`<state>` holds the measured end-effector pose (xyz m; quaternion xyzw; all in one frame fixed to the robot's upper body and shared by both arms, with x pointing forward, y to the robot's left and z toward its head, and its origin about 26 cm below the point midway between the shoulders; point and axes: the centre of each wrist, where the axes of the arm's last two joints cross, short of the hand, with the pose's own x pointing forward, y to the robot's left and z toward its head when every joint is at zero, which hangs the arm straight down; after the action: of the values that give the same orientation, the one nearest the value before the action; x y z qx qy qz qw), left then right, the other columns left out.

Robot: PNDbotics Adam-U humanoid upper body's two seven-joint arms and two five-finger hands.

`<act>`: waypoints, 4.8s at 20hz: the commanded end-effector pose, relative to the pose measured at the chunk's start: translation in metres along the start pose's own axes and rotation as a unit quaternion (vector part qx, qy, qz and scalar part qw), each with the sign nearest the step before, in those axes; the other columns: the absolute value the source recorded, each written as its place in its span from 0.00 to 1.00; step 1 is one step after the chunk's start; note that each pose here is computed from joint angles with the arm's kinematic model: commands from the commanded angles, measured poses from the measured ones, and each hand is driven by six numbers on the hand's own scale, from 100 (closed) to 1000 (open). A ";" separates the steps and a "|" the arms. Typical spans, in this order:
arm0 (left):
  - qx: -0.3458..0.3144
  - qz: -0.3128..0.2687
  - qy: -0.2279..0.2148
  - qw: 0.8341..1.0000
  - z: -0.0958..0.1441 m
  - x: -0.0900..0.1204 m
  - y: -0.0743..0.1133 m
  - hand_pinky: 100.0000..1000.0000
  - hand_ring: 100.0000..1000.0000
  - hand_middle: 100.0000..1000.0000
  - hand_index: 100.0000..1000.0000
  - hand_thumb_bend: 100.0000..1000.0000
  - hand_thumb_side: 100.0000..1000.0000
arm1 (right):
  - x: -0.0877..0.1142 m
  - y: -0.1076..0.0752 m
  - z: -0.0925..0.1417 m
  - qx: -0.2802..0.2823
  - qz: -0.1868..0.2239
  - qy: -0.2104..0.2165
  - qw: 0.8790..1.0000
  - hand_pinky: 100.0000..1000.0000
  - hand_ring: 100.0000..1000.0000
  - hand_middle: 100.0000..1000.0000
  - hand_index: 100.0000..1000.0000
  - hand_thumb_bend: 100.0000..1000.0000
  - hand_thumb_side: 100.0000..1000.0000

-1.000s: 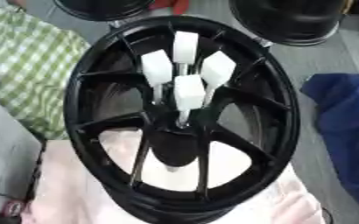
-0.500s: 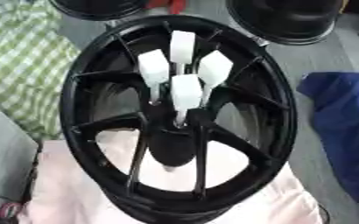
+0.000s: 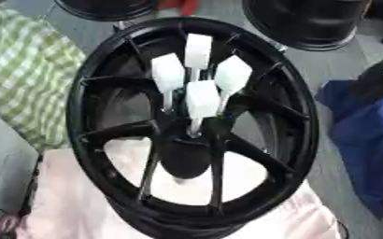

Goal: Pull the pin out of the wheel hub.

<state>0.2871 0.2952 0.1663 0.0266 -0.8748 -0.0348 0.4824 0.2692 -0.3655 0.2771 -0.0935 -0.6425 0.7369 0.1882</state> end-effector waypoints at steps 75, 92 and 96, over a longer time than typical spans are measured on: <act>-0.041 -0.007 -0.057 0.998 -0.023 0.023 -0.009 0.88 0.61 0.52 0.78 0.09 0.58 | 0.011 -0.058 -0.030 -0.141 0.052 0.048 0.987 0.79 0.77 0.72 0.81 0.27 0.22; -0.041 -0.006 -0.059 0.997 -0.024 0.024 -0.010 0.88 0.60 0.52 0.78 0.08 0.59 | 0.008 -0.047 -0.031 -0.125 0.051 0.072 0.988 0.79 0.76 0.71 0.80 0.24 0.09; -0.041 -0.007 -0.059 0.997 -0.025 0.024 -0.010 0.88 0.60 0.52 0.78 0.08 0.59 | 0.007 -0.044 -0.030 -0.126 0.051 0.079 0.988 0.79 0.76 0.71 0.80 0.24 0.09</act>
<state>0.2978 0.2828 0.1903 0.0094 -0.8931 -0.0697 0.4444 0.2845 -0.3293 0.3078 -0.1908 -0.7118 0.6468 0.1966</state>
